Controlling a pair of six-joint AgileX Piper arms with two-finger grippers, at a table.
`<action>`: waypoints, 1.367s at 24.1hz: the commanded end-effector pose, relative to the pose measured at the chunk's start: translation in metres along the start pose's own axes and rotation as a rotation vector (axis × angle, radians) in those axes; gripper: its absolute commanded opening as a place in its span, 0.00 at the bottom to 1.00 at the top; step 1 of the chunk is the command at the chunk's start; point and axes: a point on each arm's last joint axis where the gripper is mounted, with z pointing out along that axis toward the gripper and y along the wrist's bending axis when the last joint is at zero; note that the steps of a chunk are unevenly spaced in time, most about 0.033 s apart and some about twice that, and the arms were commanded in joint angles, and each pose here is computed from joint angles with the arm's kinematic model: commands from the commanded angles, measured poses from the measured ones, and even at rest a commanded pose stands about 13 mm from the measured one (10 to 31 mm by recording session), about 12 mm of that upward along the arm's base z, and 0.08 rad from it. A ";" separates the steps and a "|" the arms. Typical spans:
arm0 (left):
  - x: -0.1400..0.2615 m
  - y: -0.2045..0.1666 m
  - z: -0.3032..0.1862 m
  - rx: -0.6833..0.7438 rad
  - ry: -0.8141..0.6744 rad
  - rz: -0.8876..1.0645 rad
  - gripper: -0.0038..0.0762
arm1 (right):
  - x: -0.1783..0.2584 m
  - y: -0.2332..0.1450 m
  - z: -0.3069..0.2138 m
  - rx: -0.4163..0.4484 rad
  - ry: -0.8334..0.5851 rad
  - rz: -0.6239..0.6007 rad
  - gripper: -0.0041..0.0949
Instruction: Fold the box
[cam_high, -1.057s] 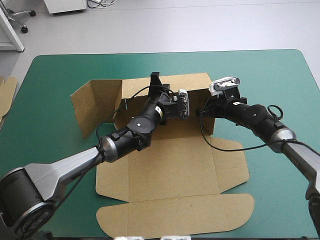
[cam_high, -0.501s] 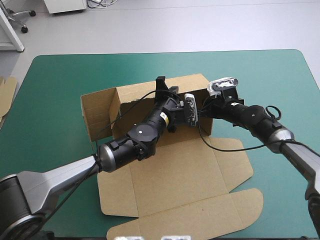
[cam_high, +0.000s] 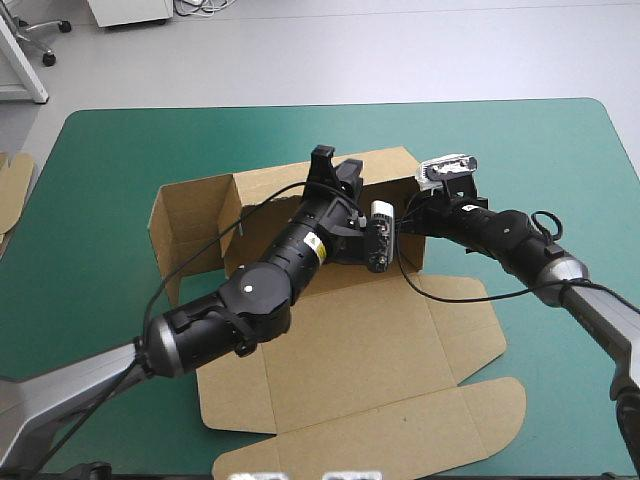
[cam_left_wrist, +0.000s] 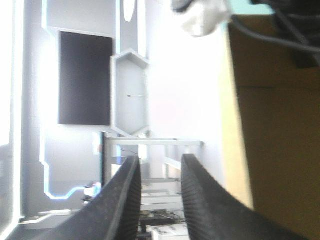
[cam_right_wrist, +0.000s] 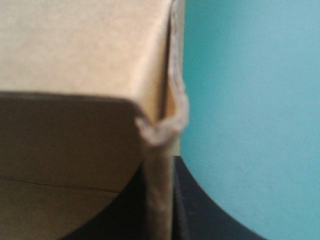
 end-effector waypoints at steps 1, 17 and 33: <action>0.018 0.047 -0.023 -0.192 0.008 0.083 0.28 | -0.019 0.003 -0.014 0.000 -0.080 0.037 0.01; 0.322 0.084 -0.063 -0.513 0.964 -0.748 0.04 | -0.017 0.004 -0.014 -0.009 -0.054 -0.002 0.01; 0.358 0.002 -0.057 -0.087 1.134 -1.628 0.03 | -0.016 -0.030 -0.022 0.003 0.017 0.114 0.02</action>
